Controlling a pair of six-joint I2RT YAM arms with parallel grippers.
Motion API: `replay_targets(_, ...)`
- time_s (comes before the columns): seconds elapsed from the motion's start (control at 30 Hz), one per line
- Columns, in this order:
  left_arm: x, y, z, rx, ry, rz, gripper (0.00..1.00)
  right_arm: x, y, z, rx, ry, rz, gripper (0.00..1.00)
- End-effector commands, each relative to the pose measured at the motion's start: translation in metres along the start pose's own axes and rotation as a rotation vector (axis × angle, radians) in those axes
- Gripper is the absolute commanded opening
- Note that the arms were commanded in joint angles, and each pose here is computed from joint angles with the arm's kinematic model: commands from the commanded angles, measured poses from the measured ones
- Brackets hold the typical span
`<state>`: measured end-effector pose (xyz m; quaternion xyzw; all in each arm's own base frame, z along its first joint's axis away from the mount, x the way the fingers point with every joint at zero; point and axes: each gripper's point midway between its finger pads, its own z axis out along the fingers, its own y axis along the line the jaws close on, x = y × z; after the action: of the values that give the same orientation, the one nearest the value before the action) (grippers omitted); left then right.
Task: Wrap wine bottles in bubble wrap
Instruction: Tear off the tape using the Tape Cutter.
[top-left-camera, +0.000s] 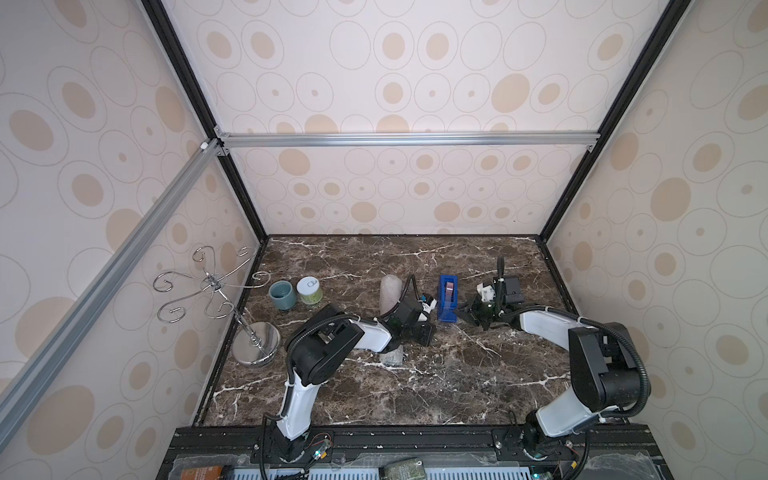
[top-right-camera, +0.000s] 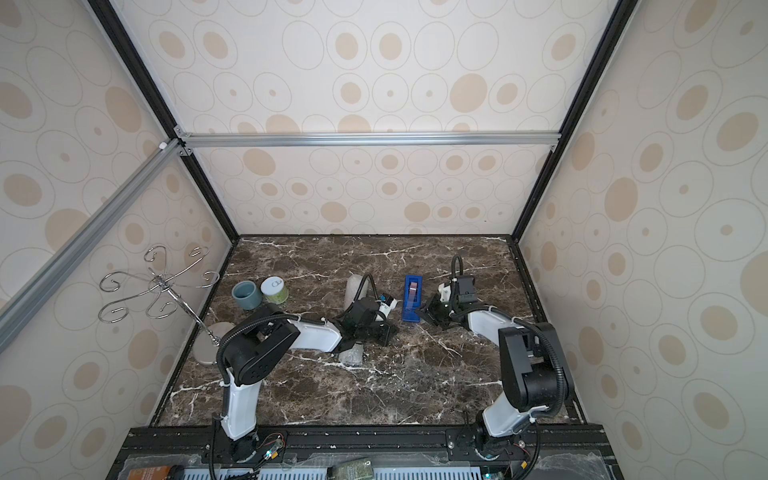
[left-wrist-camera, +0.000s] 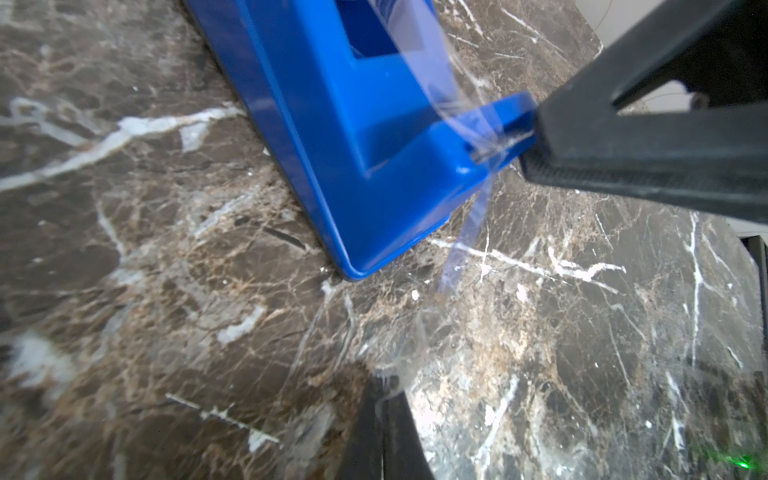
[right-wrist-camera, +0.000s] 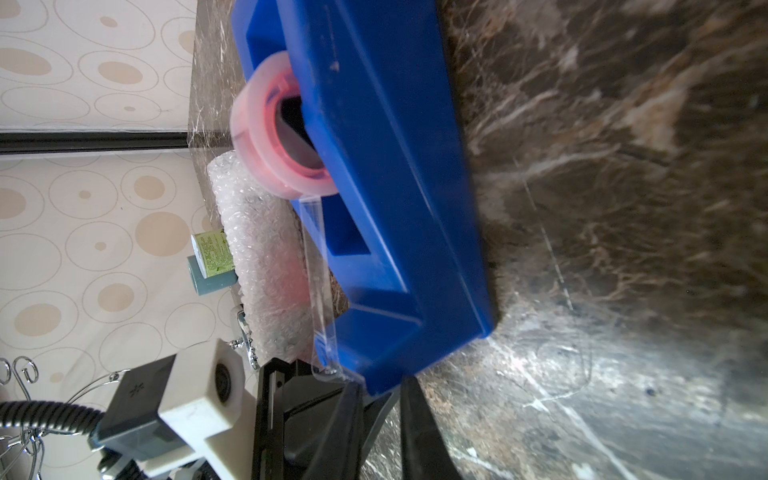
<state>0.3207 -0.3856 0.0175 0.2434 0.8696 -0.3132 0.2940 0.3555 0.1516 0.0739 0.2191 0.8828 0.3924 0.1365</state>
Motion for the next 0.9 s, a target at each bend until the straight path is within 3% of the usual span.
replay_targets(0.0, 0.094, 0.052, -0.006, -0.182, 0.298, -0.023, 0.00, -0.006, -0.046, 0.011, 0.160, -0.051, 0.047, 0.17)
replay_targets(0.57, 0.109, 0.054, -0.025, -0.131, 0.345, 0.022, 0.00, -0.008, -0.050, 0.015, 0.166, -0.054, 0.053, 0.17)
replay_targets(0.77, 0.080, 0.035, -0.024, -0.063, 0.288, 0.042, 0.00, -0.011, -0.041, 0.008, 0.159, -0.068, 0.035, 0.19)
replay_targets(0.87, 0.059, 0.026, -0.030, -0.049, 0.274, 0.087, 0.00, -0.015, -0.033, -0.001, 0.166, -0.087, 0.007, 0.27)
